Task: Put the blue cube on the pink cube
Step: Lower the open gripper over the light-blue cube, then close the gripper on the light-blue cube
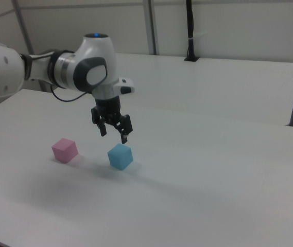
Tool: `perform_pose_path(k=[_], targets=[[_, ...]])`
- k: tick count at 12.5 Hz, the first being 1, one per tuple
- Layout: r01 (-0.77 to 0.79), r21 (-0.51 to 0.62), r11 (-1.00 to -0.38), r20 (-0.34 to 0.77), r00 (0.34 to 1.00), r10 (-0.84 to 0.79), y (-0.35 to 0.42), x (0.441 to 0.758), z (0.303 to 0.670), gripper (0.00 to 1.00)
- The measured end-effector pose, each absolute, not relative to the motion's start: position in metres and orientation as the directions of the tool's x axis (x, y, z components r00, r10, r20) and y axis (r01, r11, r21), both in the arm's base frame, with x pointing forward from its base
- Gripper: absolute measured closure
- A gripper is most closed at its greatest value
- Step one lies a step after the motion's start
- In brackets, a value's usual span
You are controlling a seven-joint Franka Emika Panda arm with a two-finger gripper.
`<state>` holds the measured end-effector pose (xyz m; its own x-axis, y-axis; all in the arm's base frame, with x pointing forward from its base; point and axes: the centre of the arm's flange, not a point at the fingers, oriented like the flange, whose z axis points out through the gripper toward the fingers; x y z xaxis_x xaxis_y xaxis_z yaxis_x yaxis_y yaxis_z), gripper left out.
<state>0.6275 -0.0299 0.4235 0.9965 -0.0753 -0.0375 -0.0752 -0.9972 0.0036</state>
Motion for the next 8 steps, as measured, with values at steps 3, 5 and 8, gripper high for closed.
perform_pose_path(k=[3,5,8], targets=[[-0.089,0.008,-0.996,-0.036,0.995,-0.089,-0.014,0.638,0.389,0.0],[-0.11,0.008,-0.994,-0.029,0.993,-0.111,-0.007,0.643,0.374,0.0],[-0.107,0.05,-0.993,-0.039,0.993,-0.109,0.003,0.647,0.353,0.0]])
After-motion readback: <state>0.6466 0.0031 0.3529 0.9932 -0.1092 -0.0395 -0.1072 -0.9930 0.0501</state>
